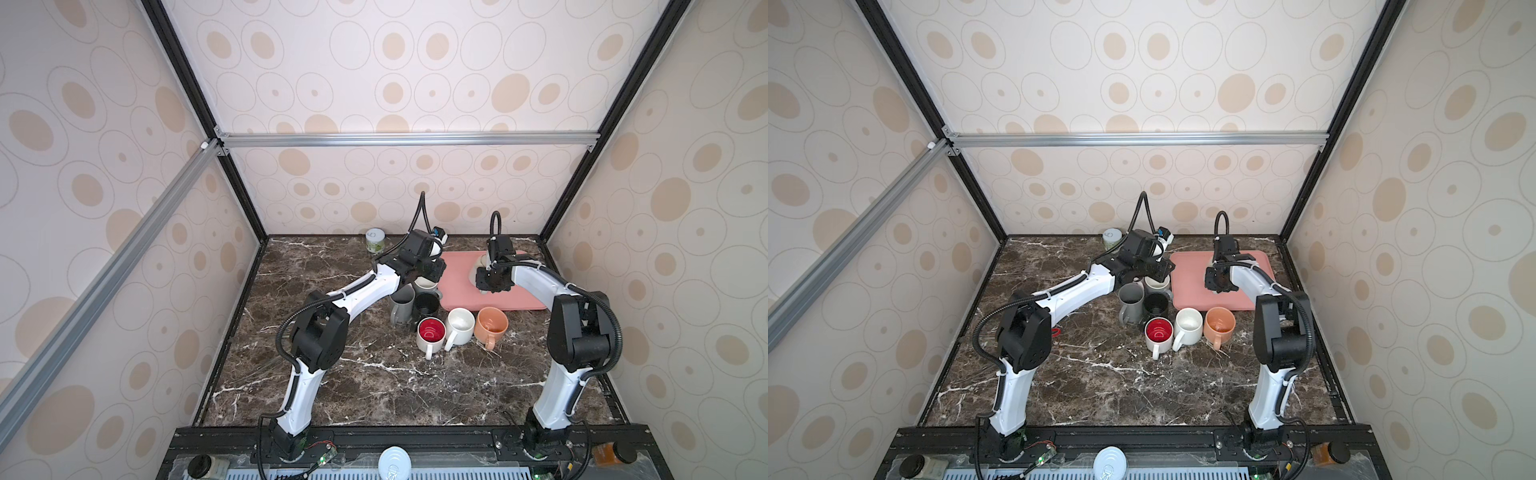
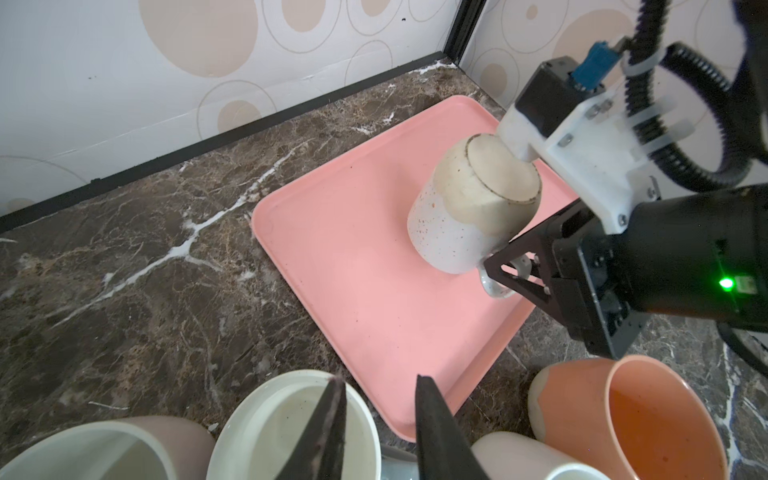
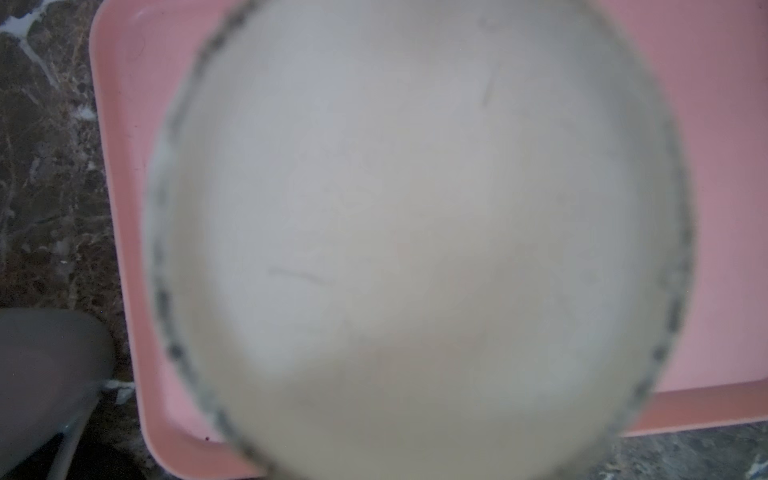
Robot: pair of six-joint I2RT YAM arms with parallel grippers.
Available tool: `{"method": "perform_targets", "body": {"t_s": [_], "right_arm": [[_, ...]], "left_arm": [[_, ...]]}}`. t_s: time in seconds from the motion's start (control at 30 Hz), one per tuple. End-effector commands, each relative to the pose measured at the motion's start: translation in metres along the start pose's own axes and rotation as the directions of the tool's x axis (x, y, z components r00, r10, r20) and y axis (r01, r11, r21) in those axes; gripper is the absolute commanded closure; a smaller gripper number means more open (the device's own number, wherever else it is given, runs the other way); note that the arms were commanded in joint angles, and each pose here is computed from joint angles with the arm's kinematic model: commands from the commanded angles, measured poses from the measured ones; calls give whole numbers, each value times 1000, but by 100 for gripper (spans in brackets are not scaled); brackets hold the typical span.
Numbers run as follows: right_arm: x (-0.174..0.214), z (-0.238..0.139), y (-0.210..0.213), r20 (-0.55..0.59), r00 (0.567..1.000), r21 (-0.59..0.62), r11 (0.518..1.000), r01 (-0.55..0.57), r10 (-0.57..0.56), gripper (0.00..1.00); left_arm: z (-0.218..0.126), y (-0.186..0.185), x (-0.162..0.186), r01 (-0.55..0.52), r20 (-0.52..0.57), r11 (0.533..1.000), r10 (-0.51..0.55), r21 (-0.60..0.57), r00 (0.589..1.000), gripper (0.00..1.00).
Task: Turn the mug right side up
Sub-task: 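Lift the speckled mug off the tray with the right gripper, then raise and tilt the speckled mug toward the left gripper while the left gripper reaches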
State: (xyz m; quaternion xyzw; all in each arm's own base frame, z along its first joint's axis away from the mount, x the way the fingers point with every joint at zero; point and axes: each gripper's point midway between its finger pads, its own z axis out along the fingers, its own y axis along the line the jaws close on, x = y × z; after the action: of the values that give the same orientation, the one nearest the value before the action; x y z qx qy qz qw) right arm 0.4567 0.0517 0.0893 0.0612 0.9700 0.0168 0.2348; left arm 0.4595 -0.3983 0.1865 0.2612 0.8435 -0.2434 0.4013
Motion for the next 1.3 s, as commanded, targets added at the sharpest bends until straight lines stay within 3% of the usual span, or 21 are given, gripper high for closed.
{"method": "perform_targets", "body": {"t_s": [0.0,0.2,0.43,0.73,0.87,0.97,1.27], "right_arm": [[-37,-43,16,158,987,-70,997,-19,30,100],[-49,-79,41,218,974,-185,982,-22,63,100],[-66,-135,71,302,949,-330,944,10,95,100],[-80,-196,122,313,936,-623,779,75,160,100],[-85,-223,141,318,928,-725,681,105,196,100],[-85,-237,154,310,929,-775,620,124,201,100],[-72,-260,187,298,939,-840,515,173,171,100]], "left_arm": [[-26,3,-33,10,97,1000,-11,9,995,66],[-57,15,-55,21,186,1000,-19,-8,982,53],[-99,45,-73,101,312,994,-112,50,944,38],[-141,44,-82,110,405,967,-198,231,893,27],[-160,36,-88,127,432,918,-295,376,852,27],[-168,30,-88,113,443,894,-321,434,837,28],[-175,15,-89,111,418,817,-400,565,815,28]]}}
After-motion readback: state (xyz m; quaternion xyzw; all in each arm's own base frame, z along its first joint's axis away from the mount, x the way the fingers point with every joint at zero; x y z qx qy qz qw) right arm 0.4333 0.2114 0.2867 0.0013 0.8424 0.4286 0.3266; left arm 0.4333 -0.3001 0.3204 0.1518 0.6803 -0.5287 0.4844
